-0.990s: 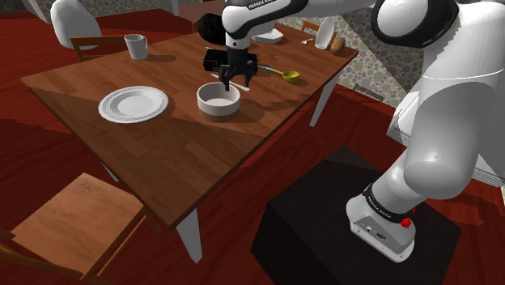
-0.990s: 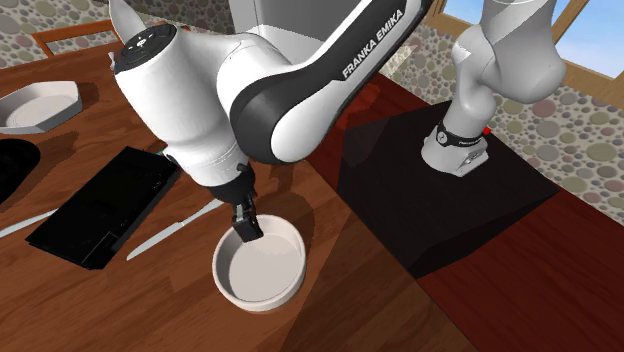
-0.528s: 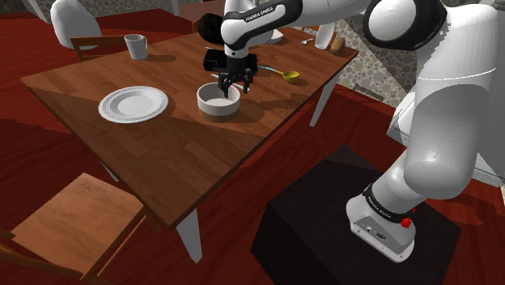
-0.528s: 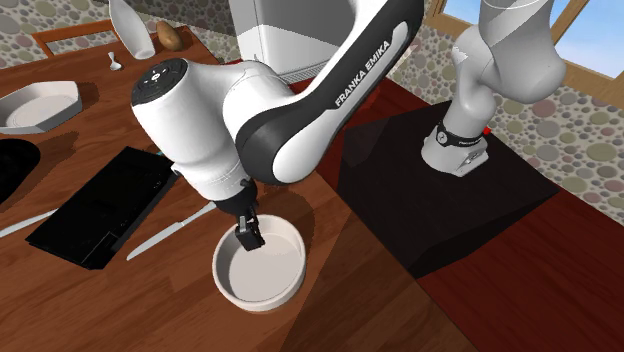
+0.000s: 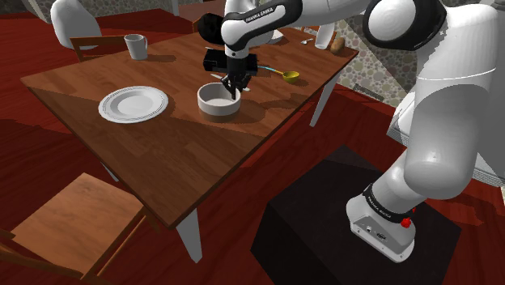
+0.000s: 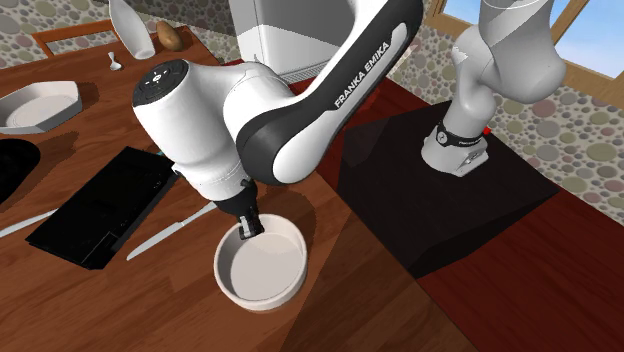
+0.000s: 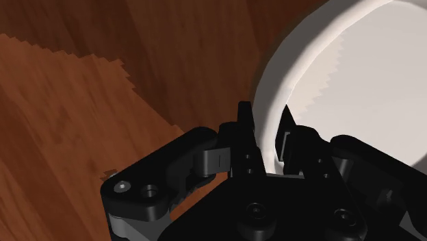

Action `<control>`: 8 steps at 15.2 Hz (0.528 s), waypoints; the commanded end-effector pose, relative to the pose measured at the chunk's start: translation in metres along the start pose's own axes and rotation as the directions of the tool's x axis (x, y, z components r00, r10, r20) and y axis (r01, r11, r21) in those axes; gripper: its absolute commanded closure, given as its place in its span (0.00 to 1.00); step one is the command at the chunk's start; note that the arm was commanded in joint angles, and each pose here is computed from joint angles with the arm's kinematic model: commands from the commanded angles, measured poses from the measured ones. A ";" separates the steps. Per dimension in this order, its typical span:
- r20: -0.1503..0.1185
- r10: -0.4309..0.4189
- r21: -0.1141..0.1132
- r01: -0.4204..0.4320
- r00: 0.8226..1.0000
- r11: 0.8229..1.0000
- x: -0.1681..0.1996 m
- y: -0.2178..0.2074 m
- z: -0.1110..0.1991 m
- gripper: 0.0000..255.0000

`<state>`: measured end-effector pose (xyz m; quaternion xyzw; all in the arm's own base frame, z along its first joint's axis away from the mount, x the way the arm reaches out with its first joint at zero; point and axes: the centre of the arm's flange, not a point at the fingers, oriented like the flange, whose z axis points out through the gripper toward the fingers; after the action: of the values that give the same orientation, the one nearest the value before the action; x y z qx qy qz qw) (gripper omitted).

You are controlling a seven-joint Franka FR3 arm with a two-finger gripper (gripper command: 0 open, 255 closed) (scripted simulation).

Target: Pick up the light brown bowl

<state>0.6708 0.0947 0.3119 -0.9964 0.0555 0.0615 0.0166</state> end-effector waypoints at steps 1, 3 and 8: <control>0.000 -0.001 0.000 0.001 1.000 1.000 0.000 0.000 0.000 1.00; 0.001 -0.001 0.000 0.001 1.000 1.000 -0.001 -0.001 -0.006 1.00; 0.001 -0.001 0.000 0.001 1.000 1.000 -0.004 -0.001 -0.032 1.00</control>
<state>0.6719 0.0954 0.3383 -0.9964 0.0552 0.0619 0.0168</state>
